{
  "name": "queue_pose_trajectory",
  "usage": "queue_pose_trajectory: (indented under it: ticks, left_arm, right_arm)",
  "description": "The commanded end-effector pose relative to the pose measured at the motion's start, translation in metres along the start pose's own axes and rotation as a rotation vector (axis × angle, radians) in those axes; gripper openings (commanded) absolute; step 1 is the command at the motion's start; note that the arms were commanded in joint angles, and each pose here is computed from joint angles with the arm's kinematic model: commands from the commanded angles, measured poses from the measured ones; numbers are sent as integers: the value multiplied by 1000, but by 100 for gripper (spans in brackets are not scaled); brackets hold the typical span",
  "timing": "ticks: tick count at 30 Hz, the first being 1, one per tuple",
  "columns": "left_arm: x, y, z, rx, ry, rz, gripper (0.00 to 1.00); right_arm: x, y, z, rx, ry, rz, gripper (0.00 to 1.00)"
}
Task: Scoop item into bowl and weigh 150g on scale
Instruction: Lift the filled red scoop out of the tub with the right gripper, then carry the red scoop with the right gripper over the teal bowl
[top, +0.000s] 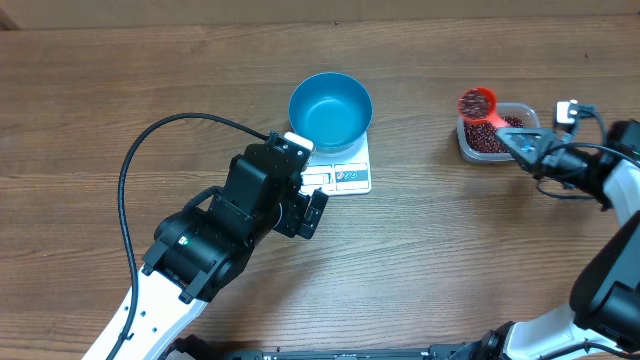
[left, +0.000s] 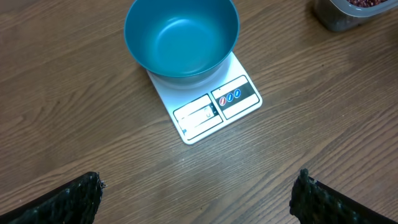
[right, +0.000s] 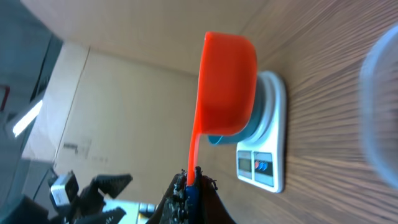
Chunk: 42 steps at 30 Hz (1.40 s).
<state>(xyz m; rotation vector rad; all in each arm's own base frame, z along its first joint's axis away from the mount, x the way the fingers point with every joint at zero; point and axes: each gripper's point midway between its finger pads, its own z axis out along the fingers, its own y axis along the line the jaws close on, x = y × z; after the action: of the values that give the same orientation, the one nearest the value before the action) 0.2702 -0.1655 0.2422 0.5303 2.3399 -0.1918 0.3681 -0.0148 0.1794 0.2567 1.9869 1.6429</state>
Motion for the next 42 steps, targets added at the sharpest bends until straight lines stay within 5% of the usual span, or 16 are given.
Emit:
queue_pose_trajectory:
  ticks: [1, 17, 42]
  left_arm:
    - [-3, 3, 0, -12, -5, 11, 100]
    - [-3, 3, 0, -12, -5, 11, 100]
    - [-3, 3, 0, -12, -5, 11, 100]
  right_arm:
    - [15, 11, 26, -66, 78, -6, 4]
    - [69, 34, 134, -71, 365, -94, 4]
    - [62, 24, 204, 129, 272, -331, 4]
